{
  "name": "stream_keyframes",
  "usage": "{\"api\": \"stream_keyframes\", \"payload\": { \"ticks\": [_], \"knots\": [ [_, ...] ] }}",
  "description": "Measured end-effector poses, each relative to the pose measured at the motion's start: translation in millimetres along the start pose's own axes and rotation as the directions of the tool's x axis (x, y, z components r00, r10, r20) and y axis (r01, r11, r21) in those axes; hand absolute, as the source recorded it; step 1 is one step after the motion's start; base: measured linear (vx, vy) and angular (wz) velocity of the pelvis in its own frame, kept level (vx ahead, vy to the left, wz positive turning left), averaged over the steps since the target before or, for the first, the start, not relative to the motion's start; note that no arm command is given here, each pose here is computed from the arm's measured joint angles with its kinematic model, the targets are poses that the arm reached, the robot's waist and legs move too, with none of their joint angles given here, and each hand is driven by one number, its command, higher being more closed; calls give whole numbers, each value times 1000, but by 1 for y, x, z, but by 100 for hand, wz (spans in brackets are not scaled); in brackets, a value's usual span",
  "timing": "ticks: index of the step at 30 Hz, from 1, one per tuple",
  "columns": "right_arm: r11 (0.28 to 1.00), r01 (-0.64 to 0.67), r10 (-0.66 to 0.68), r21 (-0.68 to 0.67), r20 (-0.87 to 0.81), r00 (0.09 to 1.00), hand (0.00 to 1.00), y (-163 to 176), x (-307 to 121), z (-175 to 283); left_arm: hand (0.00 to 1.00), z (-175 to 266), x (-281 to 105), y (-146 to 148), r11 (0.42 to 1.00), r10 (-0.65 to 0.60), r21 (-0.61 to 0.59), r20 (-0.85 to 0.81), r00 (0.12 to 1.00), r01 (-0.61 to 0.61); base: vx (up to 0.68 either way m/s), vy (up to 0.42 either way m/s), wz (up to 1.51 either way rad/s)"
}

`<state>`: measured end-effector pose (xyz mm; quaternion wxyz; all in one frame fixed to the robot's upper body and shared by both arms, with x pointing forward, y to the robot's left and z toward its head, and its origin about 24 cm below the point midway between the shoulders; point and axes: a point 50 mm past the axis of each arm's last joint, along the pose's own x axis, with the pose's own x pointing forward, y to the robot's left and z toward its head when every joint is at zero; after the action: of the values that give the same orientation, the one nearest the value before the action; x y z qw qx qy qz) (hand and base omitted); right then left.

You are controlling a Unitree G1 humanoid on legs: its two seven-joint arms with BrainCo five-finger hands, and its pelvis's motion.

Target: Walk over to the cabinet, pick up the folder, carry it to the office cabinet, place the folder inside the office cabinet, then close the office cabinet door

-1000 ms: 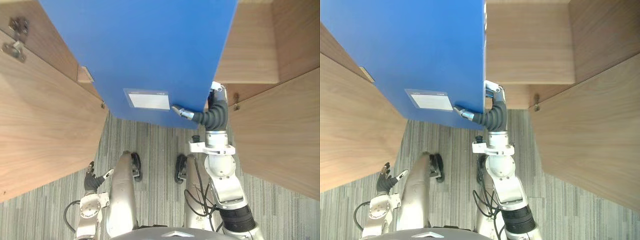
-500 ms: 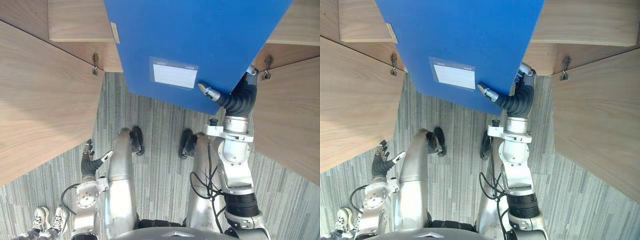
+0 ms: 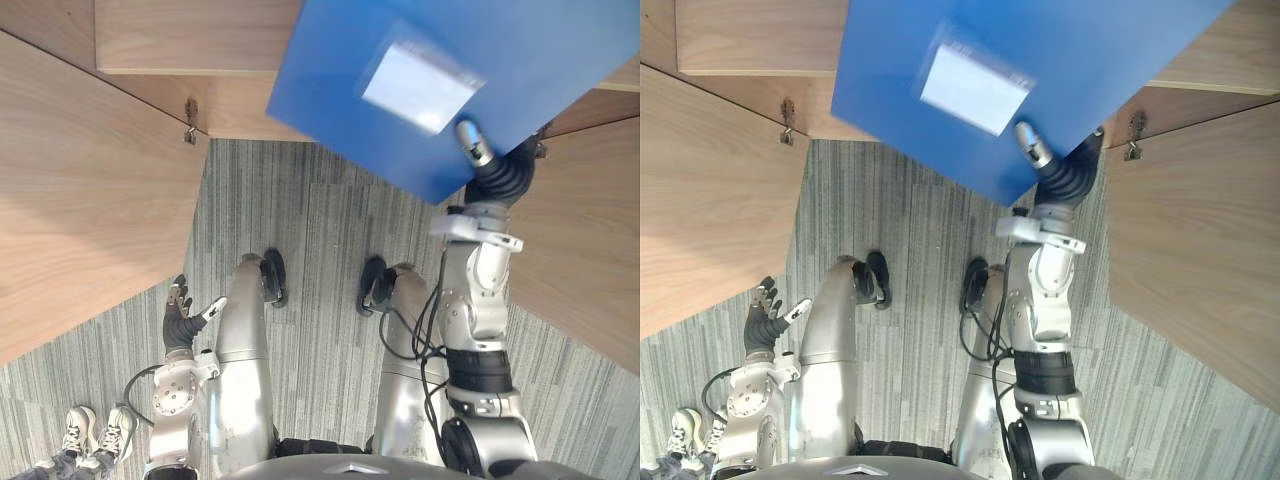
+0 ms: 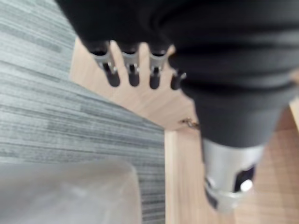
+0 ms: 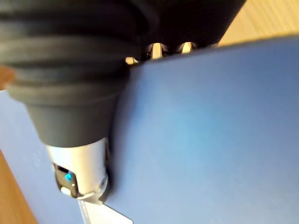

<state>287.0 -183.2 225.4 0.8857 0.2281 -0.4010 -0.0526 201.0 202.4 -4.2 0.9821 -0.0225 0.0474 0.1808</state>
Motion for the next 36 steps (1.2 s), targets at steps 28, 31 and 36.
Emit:
{"api": "stream_keyframes", "payload": {
  "ticks": [28, 31, 36],
  "knots": [
    [724, 217, -332, 655, 55, 942, 100, 8, 139, 59, 0, -17, 9, 0, 989, 49, -131, -93, 994, -61, -30, -39, 10],
    [662, 245, -396, 708, 53, 917, 100, 4, 142, 68, 0, -17, 10, -1, 989, 57, -131, -94, 994, -69, -34, -26, 8],
    [589, 259, -448, 765, 43, 893, 0, 6, 151, 83, 0, -16, 14, -4, 988, 66, -132, -92, 994, -78, -25, -21, 8]
  ]
}}
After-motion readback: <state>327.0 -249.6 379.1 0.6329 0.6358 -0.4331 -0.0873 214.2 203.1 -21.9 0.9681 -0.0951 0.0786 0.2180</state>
